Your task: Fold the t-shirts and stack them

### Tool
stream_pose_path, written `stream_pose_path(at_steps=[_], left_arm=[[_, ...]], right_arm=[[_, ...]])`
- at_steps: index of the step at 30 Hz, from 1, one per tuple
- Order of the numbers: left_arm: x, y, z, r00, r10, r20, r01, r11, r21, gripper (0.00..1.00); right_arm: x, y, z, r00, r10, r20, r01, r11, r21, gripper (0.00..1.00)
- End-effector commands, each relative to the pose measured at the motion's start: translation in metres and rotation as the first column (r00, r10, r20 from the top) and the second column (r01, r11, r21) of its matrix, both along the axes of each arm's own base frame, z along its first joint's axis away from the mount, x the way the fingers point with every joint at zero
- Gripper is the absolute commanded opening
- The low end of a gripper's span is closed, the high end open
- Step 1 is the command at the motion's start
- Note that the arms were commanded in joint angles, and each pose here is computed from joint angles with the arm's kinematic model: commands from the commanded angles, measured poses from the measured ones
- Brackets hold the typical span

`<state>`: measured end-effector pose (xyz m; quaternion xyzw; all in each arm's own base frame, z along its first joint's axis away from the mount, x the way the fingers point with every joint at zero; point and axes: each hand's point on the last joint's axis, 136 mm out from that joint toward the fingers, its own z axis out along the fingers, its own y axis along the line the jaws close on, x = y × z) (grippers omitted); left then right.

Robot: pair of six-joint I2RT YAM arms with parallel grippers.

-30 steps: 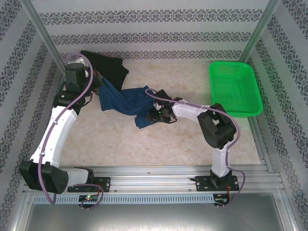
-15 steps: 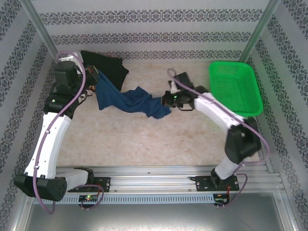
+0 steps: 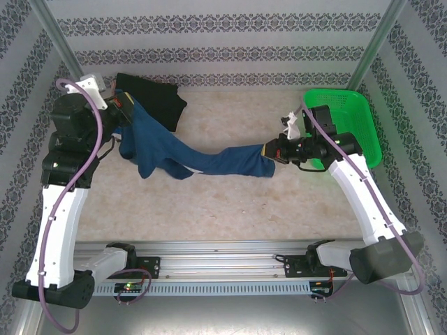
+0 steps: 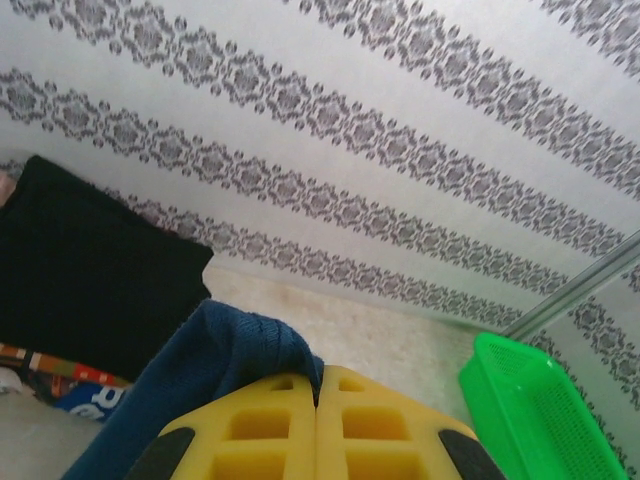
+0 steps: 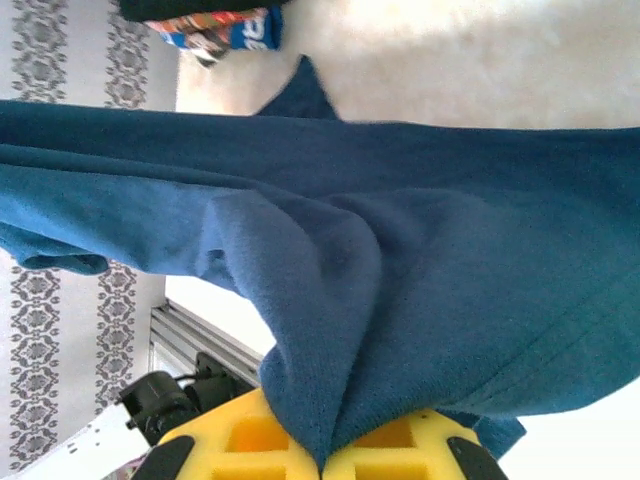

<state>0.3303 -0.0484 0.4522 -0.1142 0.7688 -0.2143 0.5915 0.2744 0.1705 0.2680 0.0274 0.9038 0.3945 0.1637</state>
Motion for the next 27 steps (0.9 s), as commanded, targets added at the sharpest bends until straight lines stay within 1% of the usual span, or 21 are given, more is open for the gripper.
stream_pose_path(at_steps=[1, 3, 5, 8, 11, 14, 16, 18, 21, 24, 27], left_arm=[[0.016, -0.01, -0.039, 0.993, -0.043, -0.106, 0.04, 0.999, -0.032, 0.0], [0.027, -0.014, -0.053, 0.991, -0.057, -0.121, 0.05, 0.997, -0.06, 0.0], [0.036, -0.013, -0.061, 0.99, -0.049, -0.132, 0.043, 0.998, -0.05, 0.0], [0.049, -0.013, -0.077, 0.983, -0.049, -0.176, 0.046, 0.999, -0.022, 0.0], [0.059, -0.025, -0.104, 0.966, -0.101, -0.238, 0.087, 0.994, -0.067, 0.0], [0.06, -0.027, -0.142, 0.95, -0.089, -0.3, 0.068, 0.995, -0.079, 0.0], [0.06, -0.027, -0.157, 0.938, -0.085, -0.335, 0.062, 0.995, -0.079, 0.0], [0.056, -0.027, -0.157, 0.93, -0.09, -0.355, 0.073, 0.996, -0.061, 0.0], [0.039, -0.024, -0.136, 0.937, -0.084, -0.34, 0.078, 0.996, -0.03, 0.0], [0.015, -0.019, -0.123, 0.93, -0.075, -0.359, 0.075, 0.997, -0.013, 0.0], [-0.013, -0.015, -0.106, 0.944, -0.047, -0.327, 0.05, 0.999, 0.0, 0.0]], right_arm=[[0.001, -0.017, -0.033, 0.993, -0.026, -0.118, 0.021, 0.999, -0.045, 0.02], [0.014, -0.023, -0.031, 0.994, -0.054, -0.097, 0.051, 0.998, -0.034, 0.02], [0.028, -0.034, -0.023, 0.994, -0.091, -0.058, 0.09, 0.996, -0.021, 0.02], [0.043, -0.056, -0.025, 0.988, -0.145, -0.046, 0.142, 0.987, -0.069, 0.02], [0.048, -0.062, -0.046, 0.986, -0.138, -0.095, 0.13, 0.988, -0.087, 0.03], [0.044, -0.066, -0.08, 0.972, -0.152, -0.177, 0.13, 0.983, -0.126, 0.04], [0.04, -0.067, -0.097, 0.961, -0.167, -0.218, 0.139, 0.981, -0.137, 0.04], [0.033, -0.066, -0.101, 0.957, -0.159, -0.241, 0.129, 0.982, -0.135, 0.04], [0.017, -0.069, -0.095, 0.957, -0.15, -0.248, 0.112, 0.981, -0.16, 0.05], [-0.003, -0.067, -0.09, 0.951, -0.128, -0.282, 0.087, 0.984, -0.153, 0.05], [-0.021, -0.062, -0.085, 0.948, -0.111, -0.297, 0.08, 0.99, -0.115, 0.06]])
